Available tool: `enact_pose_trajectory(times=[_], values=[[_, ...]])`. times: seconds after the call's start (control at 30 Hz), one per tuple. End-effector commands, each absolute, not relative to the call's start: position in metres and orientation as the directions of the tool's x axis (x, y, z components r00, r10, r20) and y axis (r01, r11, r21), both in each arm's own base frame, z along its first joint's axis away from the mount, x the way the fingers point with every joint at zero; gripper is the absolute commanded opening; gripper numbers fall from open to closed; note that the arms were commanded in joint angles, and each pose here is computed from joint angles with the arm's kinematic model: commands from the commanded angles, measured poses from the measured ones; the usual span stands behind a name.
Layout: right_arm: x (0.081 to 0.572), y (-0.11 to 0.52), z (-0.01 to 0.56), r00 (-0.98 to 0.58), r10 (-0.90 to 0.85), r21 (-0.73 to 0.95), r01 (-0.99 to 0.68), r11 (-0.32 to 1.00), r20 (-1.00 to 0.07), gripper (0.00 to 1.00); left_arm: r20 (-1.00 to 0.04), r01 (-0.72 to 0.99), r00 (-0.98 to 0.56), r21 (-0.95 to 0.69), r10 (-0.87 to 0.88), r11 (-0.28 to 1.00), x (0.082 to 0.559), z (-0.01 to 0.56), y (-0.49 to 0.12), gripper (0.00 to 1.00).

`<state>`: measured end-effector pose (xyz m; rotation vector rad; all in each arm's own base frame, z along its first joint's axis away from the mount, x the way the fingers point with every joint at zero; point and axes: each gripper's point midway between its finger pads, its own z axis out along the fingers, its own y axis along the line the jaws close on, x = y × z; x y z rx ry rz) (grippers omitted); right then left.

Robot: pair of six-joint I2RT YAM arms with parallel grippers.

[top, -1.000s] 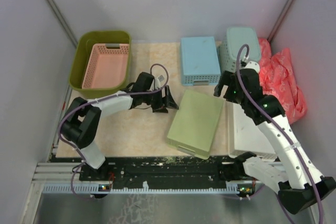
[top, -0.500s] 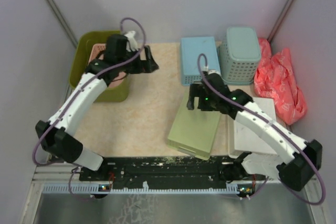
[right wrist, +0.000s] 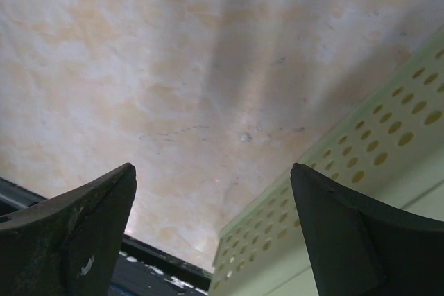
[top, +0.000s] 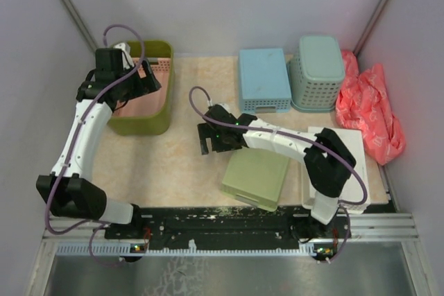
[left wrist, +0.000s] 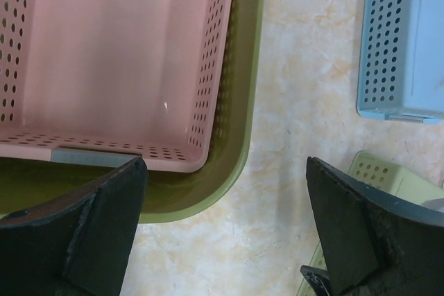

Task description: Turn the large container upside down

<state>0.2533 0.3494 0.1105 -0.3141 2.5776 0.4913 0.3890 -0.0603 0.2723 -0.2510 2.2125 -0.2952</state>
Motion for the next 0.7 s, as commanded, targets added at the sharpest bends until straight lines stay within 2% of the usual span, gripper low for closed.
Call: enact_pose_trajectory(times=[0.0,0.13,0.2,0.4,0.57,0.67], values=[[0.25,0.315,0.087,-0.864,-0.154,0.177,-0.267,0.947,-0.479,0.94,-0.734,-0.082,-0.623,-0.283,-0.271,0.956,0.394,0.262,-0.056,1.0],[0.253,0.272,0.081,-0.87,-0.15,0.103,-0.223,0.969,-0.47,0.95,-0.726,-0.028,-0.655,-0.252,-0.208,0.967,0.403,0.252,-0.06,1.0],[0.255,0.271,0.101,-0.839,-0.163,0.119,-0.26,0.958,-0.52,0.95,-0.728,-0.02,-0.66,-0.226,-0.182,0.974,0.409,0.246,-0.059,0.99],[0.26,0.3,0.163,-0.748,-0.122,0.278,-0.386,0.88,-0.652,0.95,-0.739,-0.022,-0.666,-0.113,-0.099,0.993,0.445,0.213,-0.045,0.99],[0.267,0.304,0.196,-0.7,-0.076,0.302,-0.4,0.865,-0.71,0.95,-0.719,0.013,-0.691,-0.114,-0.074,0.993,0.47,0.195,-0.052,0.87],[0.271,0.298,0.198,-0.692,-0.077,0.273,-0.382,0.883,-0.718,0.95,-0.728,-0.039,-0.679,-0.096,-0.096,0.995,0.483,0.192,-0.044,0.82]])
